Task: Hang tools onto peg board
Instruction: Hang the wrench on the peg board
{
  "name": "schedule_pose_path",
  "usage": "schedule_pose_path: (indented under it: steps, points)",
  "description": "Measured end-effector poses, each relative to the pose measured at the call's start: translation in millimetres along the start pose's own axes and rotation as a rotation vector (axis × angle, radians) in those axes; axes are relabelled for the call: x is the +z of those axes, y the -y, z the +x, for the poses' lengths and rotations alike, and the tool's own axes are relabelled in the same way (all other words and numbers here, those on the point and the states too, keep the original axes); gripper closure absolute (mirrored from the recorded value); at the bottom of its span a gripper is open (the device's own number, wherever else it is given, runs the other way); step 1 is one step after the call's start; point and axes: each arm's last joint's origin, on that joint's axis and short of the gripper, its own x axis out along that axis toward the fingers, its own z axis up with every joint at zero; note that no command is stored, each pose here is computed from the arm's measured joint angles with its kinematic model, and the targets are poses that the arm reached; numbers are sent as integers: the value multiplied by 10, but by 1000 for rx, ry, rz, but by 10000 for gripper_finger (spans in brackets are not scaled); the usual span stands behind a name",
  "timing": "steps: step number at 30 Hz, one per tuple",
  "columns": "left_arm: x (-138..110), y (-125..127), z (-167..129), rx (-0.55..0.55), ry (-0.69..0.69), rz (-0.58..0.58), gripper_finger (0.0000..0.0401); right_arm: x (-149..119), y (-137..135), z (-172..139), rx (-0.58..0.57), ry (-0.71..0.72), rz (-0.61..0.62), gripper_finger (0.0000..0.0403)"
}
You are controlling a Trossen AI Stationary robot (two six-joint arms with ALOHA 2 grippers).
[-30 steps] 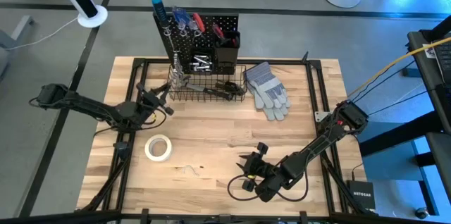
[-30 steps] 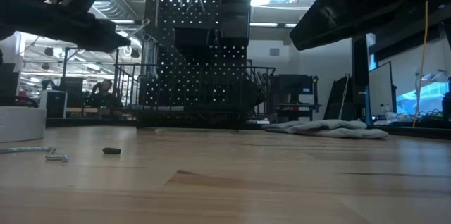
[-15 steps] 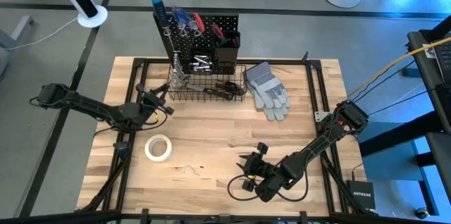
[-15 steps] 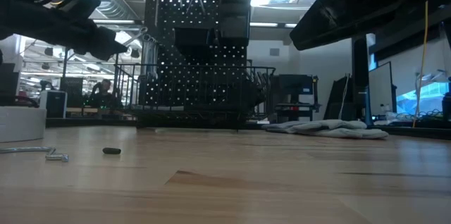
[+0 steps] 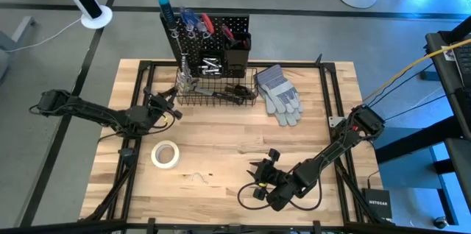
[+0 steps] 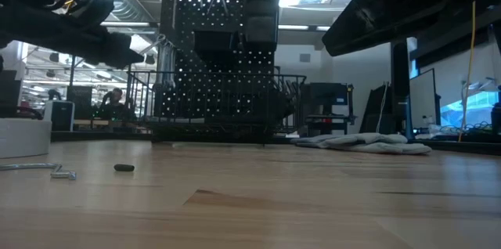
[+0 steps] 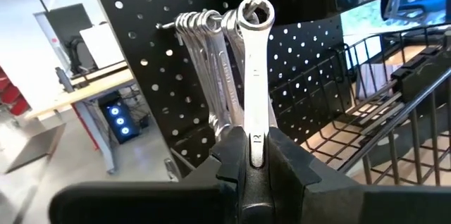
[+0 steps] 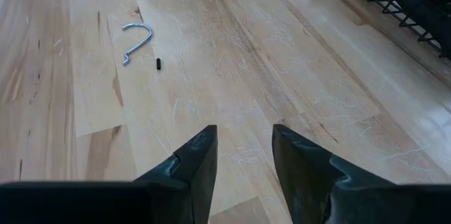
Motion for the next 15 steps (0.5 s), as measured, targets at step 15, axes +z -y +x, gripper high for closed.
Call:
schedule_pose_path:
  steps: [15]
  points:
    - [112,49,-52,-65,31,-113,263,-1,0,0,0,-1,-1,260]
